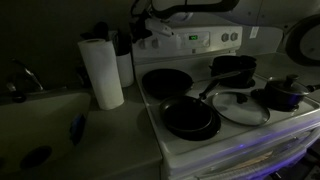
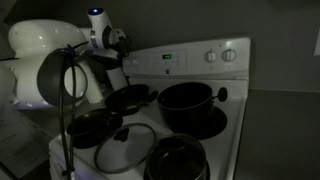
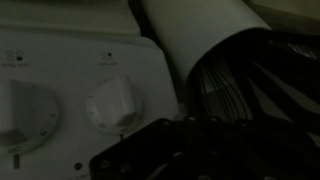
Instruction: Push the button on the left side of the stove
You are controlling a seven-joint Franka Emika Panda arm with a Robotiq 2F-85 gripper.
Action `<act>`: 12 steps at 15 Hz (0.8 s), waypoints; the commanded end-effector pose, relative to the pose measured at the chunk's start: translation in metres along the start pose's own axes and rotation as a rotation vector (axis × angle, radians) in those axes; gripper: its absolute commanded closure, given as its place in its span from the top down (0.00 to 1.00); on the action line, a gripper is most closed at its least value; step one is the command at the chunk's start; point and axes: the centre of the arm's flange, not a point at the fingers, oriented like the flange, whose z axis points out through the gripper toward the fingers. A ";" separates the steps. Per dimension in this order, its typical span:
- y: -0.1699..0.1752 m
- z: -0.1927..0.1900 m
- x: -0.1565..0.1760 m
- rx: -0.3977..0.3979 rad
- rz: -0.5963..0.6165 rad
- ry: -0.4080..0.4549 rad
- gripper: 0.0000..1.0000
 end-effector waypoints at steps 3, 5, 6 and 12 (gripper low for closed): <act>-0.038 -0.031 0.025 -0.083 -0.102 0.016 0.00; -0.040 -0.044 0.030 -0.106 -0.121 0.036 0.00; -0.039 -0.049 0.032 -0.117 -0.126 0.043 0.00; -0.039 -0.074 0.041 -0.175 -0.137 0.038 0.00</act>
